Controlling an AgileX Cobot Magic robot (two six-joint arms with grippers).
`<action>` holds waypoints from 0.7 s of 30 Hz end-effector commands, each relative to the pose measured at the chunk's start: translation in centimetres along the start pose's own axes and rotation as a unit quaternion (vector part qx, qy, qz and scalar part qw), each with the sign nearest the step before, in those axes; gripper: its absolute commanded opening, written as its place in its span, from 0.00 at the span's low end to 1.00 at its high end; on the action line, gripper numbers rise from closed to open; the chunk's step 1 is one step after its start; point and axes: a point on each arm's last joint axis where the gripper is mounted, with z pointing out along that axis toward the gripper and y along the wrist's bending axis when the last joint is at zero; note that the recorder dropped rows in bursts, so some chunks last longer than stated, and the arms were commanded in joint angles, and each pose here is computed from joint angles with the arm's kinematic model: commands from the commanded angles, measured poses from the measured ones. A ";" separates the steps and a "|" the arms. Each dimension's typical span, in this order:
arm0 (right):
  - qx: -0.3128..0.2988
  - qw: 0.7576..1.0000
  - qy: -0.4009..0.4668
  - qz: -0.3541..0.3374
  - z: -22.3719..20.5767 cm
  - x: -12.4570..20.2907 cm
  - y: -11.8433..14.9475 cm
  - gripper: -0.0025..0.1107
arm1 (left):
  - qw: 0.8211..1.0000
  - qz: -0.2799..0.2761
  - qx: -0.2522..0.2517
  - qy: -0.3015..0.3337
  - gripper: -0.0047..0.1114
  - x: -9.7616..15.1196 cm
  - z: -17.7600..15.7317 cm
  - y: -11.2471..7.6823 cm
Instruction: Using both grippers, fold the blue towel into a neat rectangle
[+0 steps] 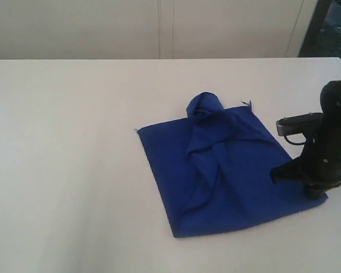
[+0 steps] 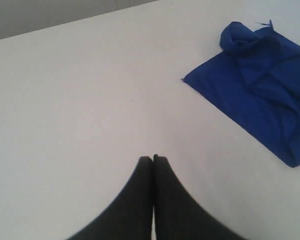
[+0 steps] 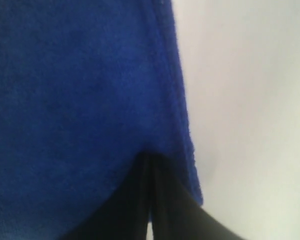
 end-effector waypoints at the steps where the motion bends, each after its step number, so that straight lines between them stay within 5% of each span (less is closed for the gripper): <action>1: -0.009 0.998 0.056 0.022 0.9 3.9 0.1 0.02 | 1.000 0.001 0.004 0.002 0.04 0.2 0.0 -0.1; 7: -0.026 0.998 0.039 0.041 0.0 5.6 0.4 0.02 | 1.000 0.001 0.004 0.002 0.04 0.2 0.0 -0.1; 15: -0.063 0.984 -0.159 0.058 -8.3 2.3 0.7 0.02 | 1.000 0.001 0.004 0.002 0.04 0.2 0.0 -0.1; 21: -0.093 0.975 -0.193 -0.051 -9.4 -3.7 8.5 0.02 | 1.000 0.001 0.004 0.002 0.04 0.2 0.0 -0.1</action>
